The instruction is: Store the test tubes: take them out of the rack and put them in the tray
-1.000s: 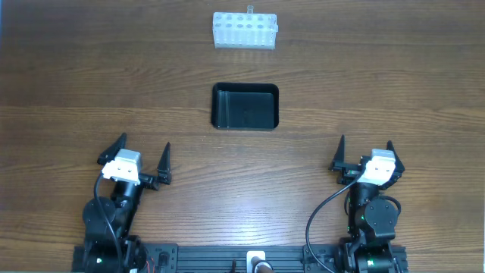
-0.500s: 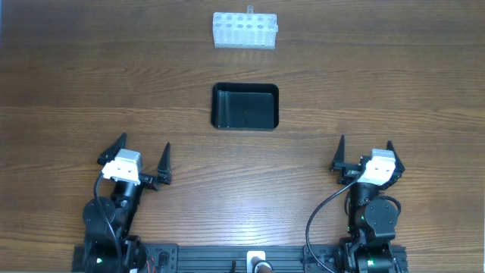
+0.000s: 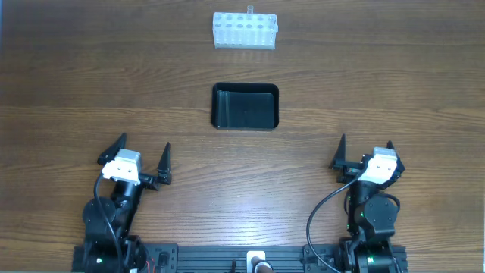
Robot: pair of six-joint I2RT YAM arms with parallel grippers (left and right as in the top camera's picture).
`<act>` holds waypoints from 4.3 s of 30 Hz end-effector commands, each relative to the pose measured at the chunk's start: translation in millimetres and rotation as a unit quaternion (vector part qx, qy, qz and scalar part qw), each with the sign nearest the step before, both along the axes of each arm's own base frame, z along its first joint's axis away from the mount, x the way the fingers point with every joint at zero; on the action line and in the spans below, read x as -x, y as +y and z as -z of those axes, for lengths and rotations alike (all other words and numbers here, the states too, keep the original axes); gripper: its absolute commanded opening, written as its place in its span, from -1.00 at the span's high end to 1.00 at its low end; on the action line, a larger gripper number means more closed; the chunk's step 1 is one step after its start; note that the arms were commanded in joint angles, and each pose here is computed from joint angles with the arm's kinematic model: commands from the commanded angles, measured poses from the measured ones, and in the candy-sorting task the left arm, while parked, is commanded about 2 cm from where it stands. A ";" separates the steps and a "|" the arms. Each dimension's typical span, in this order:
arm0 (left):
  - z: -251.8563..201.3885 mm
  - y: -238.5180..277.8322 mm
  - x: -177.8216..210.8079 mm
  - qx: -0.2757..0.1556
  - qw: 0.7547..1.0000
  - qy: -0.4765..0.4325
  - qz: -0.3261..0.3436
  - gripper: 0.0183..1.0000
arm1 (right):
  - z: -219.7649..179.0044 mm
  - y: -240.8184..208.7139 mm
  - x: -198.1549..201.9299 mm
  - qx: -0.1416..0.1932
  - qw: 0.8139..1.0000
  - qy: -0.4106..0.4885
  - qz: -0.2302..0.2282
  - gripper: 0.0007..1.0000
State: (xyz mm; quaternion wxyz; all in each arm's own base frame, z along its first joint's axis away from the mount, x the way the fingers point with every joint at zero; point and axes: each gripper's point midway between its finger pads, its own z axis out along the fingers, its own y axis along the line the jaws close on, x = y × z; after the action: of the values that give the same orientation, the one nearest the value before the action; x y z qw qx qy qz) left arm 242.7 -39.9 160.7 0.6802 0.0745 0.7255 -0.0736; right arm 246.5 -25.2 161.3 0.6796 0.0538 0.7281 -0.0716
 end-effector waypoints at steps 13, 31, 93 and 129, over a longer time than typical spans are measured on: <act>0.5 -0.3 0.4 -0.005 1.000 -0.003 0.003 -1.00 | -84.8 71.6 -119.4 -0.048 0.983 0.098 -0.145 -0.98; 0.5 -0.3 0.4 -0.005 1.000 -0.003 0.003 -1.00 | -22.4 247.6 -249.2 -0.069 0.943 0.290 -0.147 -0.98; 0.5 -0.3 0.4 -0.005 1.000 -0.003 0.003 -1.00 | 40.4 259.6 -376.3 -0.035 0.965 0.241 -0.094 0.29; 0.5 -0.4 0.4 -0.005 1.000 -0.003 0.003 -1.00 | 41.8 247.7 -379.3 -0.030 0.966 0.243 -0.082 0.71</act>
State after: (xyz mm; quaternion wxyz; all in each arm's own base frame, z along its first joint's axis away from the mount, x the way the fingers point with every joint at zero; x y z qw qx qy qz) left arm 242.6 -39.5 161.5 0.6816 0.0740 0.7243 -0.0731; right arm 622.1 222.9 117.5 0.4793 -0.0070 0.8776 -0.0029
